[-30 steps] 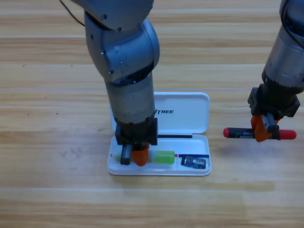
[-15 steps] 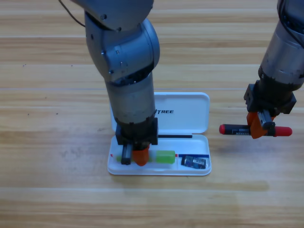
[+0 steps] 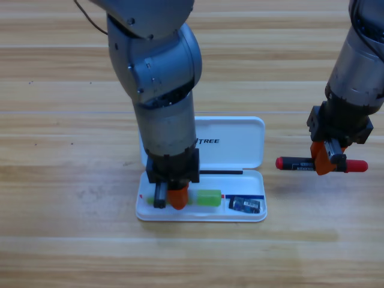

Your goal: Clean up eraser and pencils

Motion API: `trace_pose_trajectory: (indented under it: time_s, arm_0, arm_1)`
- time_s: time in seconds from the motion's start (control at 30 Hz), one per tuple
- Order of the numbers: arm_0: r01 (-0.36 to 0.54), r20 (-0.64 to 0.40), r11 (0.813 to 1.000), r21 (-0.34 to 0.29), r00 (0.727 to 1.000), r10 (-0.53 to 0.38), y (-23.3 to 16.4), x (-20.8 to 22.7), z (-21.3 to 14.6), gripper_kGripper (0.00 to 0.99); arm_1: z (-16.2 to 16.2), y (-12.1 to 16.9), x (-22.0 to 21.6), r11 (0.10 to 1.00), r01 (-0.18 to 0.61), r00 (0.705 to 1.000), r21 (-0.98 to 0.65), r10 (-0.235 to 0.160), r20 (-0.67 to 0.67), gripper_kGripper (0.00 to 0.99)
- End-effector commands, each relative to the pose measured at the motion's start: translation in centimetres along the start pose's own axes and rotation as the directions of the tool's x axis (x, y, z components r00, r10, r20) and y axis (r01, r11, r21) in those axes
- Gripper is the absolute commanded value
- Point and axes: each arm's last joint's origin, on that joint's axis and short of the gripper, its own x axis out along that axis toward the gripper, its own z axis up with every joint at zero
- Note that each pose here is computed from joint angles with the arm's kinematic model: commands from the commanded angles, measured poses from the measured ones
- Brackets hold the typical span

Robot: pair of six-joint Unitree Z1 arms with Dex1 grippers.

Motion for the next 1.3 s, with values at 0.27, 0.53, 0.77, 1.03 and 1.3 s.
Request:
trace_pose_trajectory:
  time_s: [0.27, 0.53, 0.77, 1.03, 1.3]
  arm_0:
    - [0.03, -0.042, 0.999, -0.041, 0.999, -0.031, 0.59, 2.64, 0.11, 0.0]
    - [0.036, -0.044, 0.998, -0.058, 0.998, -0.039, 0.59, 2.91, 0.16, 0.0]
    - [0.043, -0.048, 0.997, -0.07, 0.998, -0.047, 0.63, 3.24, 0.17, 0.0]
    - [0.042, -0.046, 0.997, -0.071, 0.998, -0.045, 0.74, 3.29, 0.31, 0.0]
    - [0.03, -0.045, 0.997, -0.068, 0.998, -0.033, 0.82, 3.0, 0.33, 0.0]
  arm_1:
    - [1.08, 0.59, 0.98, 0.999, -0.035, 0.999, -0.019, 0.034, -0.018, 0.0]
    - [1.14, 0.52, 1.04, 0.999, -0.035, 0.999, -0.019, 0.034, -0.018, 0.0]
    - [1.13, 0.54, 1.04, 0.999, -0.036, 0.999, -0.019, 0.035, -0.019, 0.0]
    - [1.13, 0.54, 1.04, 0.999, -0.036, 0.999, -0.019, 0.035, -0.019, 0.0]
    - [1.09, 0.57, 1.11, 0.999, -0.038, 0.999, -0.019, 0.038, -0.021, 0.0]
